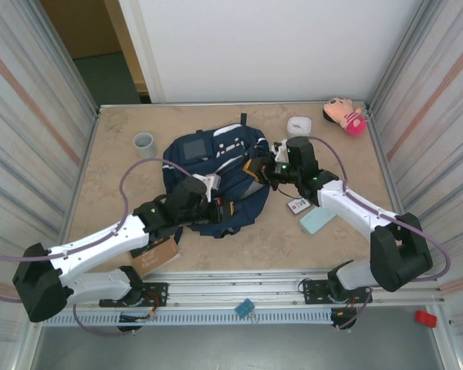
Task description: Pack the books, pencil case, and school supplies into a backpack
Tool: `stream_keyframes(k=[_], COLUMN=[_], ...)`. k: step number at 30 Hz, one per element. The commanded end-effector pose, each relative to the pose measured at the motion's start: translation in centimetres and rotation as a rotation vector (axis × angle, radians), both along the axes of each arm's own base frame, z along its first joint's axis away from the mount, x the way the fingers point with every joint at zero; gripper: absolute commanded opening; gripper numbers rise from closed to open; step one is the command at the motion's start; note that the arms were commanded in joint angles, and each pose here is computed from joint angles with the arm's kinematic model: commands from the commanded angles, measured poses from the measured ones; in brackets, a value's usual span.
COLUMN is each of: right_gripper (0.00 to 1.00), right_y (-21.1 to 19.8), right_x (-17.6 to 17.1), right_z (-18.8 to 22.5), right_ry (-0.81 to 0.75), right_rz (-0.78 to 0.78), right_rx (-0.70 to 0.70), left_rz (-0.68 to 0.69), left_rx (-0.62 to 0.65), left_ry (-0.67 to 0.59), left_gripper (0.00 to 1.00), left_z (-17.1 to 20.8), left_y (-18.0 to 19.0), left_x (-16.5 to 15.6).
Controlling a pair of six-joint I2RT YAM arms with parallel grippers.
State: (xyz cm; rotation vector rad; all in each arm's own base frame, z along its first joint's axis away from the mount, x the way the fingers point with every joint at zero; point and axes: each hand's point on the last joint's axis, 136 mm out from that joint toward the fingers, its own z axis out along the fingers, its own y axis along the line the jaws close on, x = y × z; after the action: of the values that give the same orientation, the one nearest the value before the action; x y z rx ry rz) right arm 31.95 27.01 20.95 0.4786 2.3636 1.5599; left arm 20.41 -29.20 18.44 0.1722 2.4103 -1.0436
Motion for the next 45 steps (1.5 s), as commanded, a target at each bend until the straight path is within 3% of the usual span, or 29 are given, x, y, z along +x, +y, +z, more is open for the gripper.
stream_keyframes(k=[1,6,7,9,10,14,18,22,23,25,27,30,34,38,40,43,45], right_gripper=[0.00,0.01,0.07,0.37,0.46,0.65,0.67,0.64,0.59,0.34,0.21,0.12,0.08,0.09,0.14,0.50,0.62], right_y=[-0.4,-2.6,-2.9,-3.3,-3.3,-1.6,0.8,2.1,2.3,2.2,1.4,-0.6,-3.3,-5.2,-5.6,-5.0,-4.3], right_x=[0.7,1.8,2.0,2.5,2.5,1.6,-0.7,-1.4,-1.5,-1.6,-1.5,-1.1,0.1,2.1,3.0,3.5,3.3], right_z=[3.0,2.5,2.5,2.1,1.8,1.0,-0.7,-0.7,-0.6,-0.6,-0.6,-0.3,0.8,2.2,2.7,3.4,3.8], right_ry=[-0.080,-0.088,-0.079,-0.037,0.009,0.073,0.100,0.077,0.069,0.060,0.056,0.055,0.032,0.029,0.033,0.028,0.027], right_rz=[0.056,0.046,0.041,0.008,-0.013,-0.044,-0.081,-0.124,-0.123,-0.108,-0.088,-0.030,0.065,0.123,0.129,0.115,0.068], right_rx=[0.038,0.012,0.014,0.022,0.046,0.140,0.126,0.128,0.123,0.105,0.076,0.039,0.016,0.044,0.045,0.066,0.110], left_rz=[-0.034,-0.045,-0.056,-0.065,-0.061,-0.042,-0.023,-0.040,-0.043,-0.031,0.001,0.037,0.045,0.040,0.038,0.034,0.042], left_rx=[0.007,0.117,0.095,0.039,0.013,-0.109,-0.188,-0.182,-0.176,-0.139,-0.080,-0.006,0.057,0.098,0.081,0.040,0.019], left_ry=[-0.033,-0.057,-0.071,-0.089,-0.101,-0.108,-0.125,-0.124,-0.120,-0.108,-0.097,-0.092,-0.083,-0.079,-0.093,-0.127,-0.143], left_gripper=[0.00,0.00,0.00,0.00,0.00,0.00,0.00,0.00,0.00,0.00,0.00,0.00,0.00,0.00,0.00,0.00,0.00], left_z=[0.3,-1.1,-0.8,0.1,0.7,2.1,3.2,3.2,3.1,2.4,1.5,-0.1,-2.0,-2.9,-2.6,-1.7,-1.0], left_y=[0.8,3.1,3.0,2.7,2.4,0.5,-0.9,-1.7,-1.7,-1.3,-0.2,1.7,3.8,5.2,5.2,4.5,3.8], left_x=[-0.6,-1.1,-1.0,-0.8,-0.7,0.3,1.4,1.8,1.8,1.8,1.8,1.5,0.5,-0.4,-0.4,0.0,0.7])
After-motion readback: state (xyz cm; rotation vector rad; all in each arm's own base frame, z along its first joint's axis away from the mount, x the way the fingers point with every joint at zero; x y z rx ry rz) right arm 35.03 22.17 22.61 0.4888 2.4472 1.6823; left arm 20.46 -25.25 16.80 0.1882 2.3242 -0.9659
